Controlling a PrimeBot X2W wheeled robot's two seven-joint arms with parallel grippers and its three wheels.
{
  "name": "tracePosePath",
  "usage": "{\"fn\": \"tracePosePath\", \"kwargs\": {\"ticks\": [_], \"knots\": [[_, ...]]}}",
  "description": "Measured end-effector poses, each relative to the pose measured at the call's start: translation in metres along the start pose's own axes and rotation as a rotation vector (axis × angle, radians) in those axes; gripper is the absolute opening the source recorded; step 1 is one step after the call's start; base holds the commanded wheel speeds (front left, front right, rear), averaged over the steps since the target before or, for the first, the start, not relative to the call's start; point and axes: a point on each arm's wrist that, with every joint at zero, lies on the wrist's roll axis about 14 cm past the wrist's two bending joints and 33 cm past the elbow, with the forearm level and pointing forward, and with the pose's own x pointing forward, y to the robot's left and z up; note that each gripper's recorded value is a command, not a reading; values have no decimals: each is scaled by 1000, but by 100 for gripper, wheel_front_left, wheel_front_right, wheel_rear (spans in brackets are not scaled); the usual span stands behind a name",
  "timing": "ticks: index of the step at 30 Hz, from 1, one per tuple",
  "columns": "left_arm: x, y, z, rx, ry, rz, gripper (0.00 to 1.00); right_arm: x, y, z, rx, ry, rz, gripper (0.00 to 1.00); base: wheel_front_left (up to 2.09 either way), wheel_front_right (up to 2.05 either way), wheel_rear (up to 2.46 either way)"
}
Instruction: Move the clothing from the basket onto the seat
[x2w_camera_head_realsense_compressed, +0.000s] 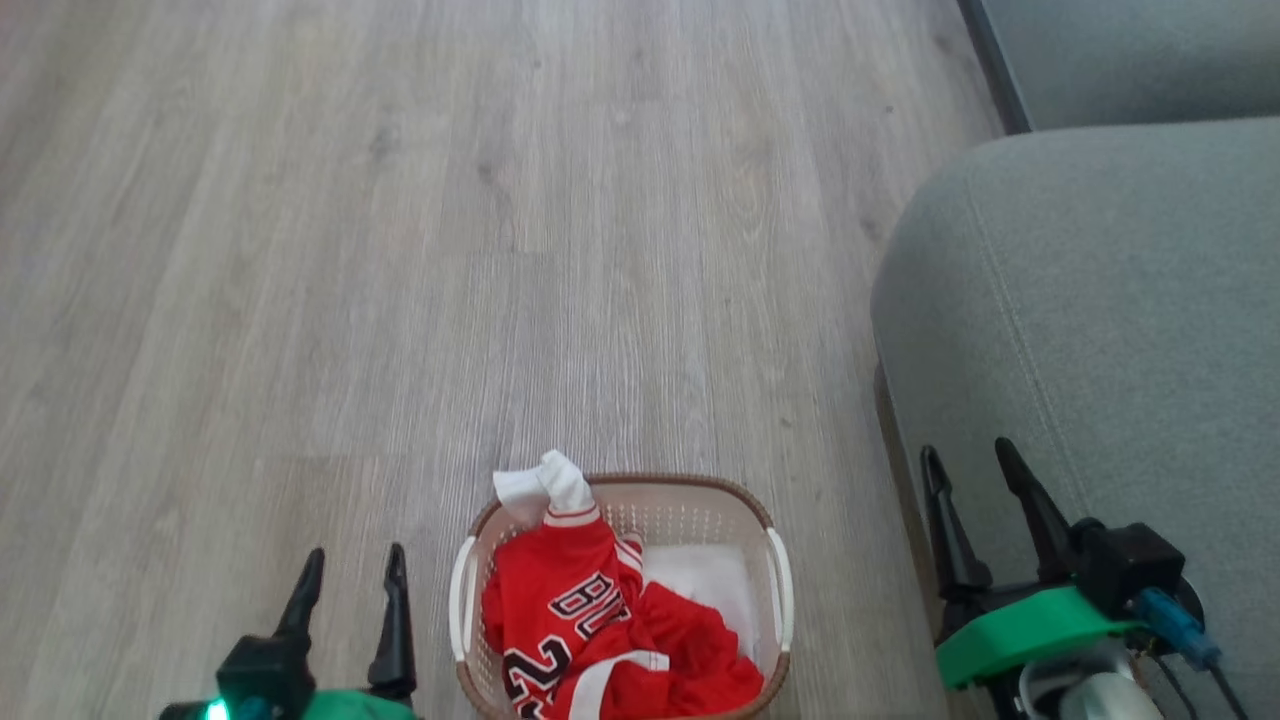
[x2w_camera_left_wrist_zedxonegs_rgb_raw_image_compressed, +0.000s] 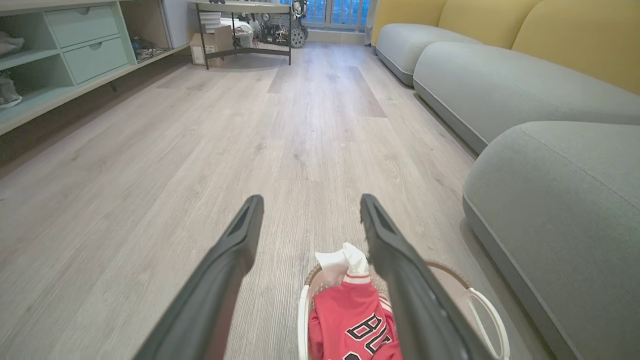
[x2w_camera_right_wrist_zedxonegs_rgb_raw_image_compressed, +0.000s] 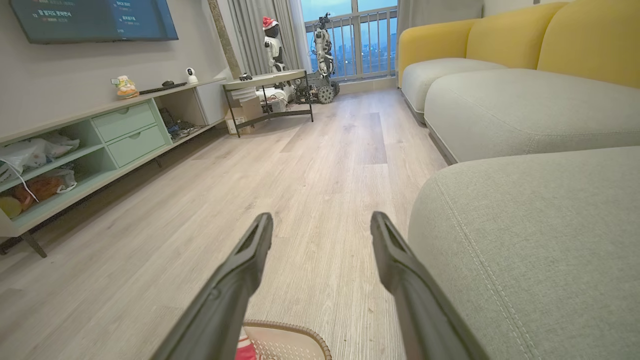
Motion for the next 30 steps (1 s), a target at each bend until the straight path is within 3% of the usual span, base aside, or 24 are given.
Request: {"fn": "tracePosePath", "kwargs": {"ticks": [6,14,30], "knots": [[23,-22,-15,17,54,-79,100,13,-12,-7,-6,18,-29,100,0,0,0],[66,-50,-47,23,151,-180,100,59,-34,5,-53,-41,-62,100,0,0,0],[103,-124,-192,143,517,-546,100,120,-83,-52,-118,20,-136,100,0,0,0]]}}
